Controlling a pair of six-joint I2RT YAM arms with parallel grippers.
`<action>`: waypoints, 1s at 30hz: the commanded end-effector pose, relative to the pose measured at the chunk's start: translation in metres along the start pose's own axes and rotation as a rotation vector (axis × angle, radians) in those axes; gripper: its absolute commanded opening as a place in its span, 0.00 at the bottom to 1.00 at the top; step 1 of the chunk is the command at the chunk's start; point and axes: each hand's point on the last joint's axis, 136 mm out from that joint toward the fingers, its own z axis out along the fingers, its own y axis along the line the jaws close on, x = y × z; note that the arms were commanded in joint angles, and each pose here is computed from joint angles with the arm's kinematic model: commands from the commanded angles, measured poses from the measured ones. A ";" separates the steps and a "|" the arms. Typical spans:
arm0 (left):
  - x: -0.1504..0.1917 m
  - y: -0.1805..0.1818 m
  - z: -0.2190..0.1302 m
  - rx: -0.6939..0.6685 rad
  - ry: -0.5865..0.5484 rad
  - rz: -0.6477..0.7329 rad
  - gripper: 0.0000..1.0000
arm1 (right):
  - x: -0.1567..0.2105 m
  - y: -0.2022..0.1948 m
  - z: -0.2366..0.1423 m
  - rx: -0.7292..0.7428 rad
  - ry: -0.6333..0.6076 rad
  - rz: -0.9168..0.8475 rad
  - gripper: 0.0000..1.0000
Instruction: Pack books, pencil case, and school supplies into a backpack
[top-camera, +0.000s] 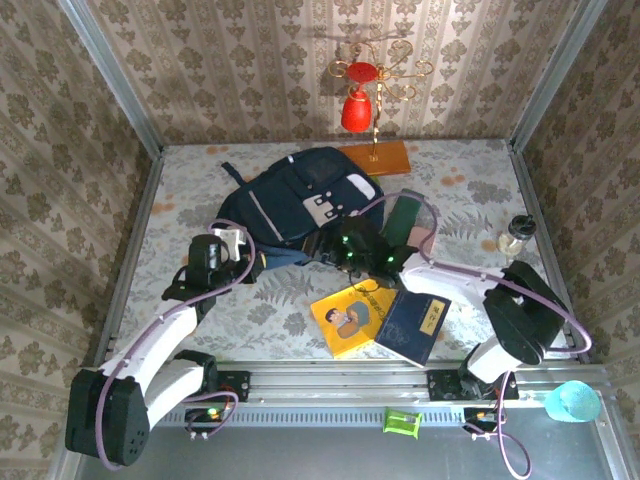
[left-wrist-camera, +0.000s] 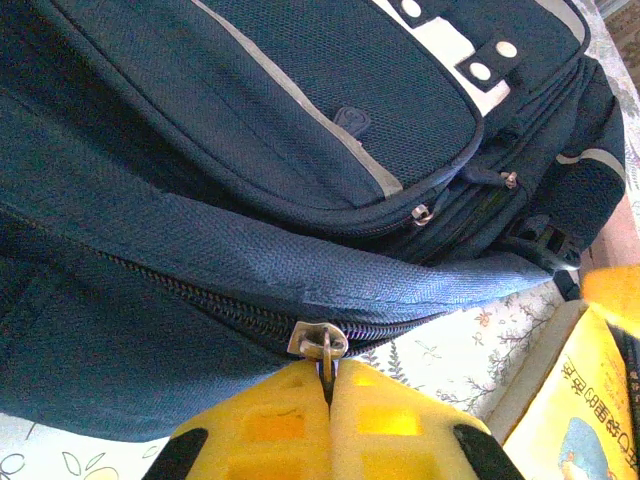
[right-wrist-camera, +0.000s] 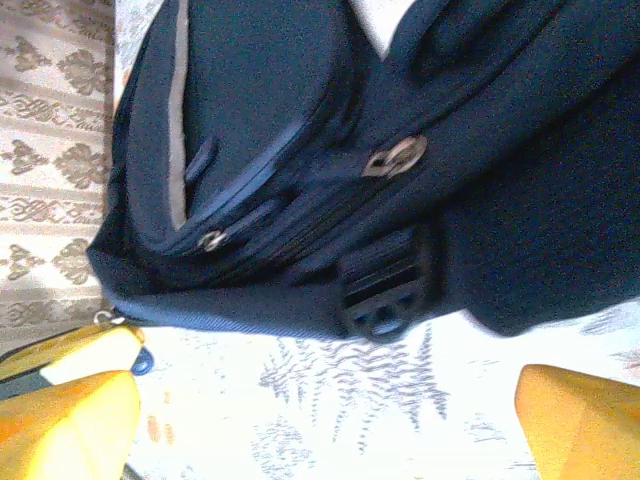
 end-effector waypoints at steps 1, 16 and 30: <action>-0.009 -0.011 -0.003 0.041 -0.029 0.046 0.00 | -0.008 0.020 0.015 -0.066 -0.060 0.110 0.94; 0.014 0.014 -0.010 -0.101 -0.001 0.029 0.00 | -0.045 0.021 0.045 -0.037 -0.230 0.168 0.33; 0.023 0.037 -0.008 -0.218 0.026 0.055 0.00 | -0.095 0.000 0.000 -0.003 -0.143 -0.047 0.00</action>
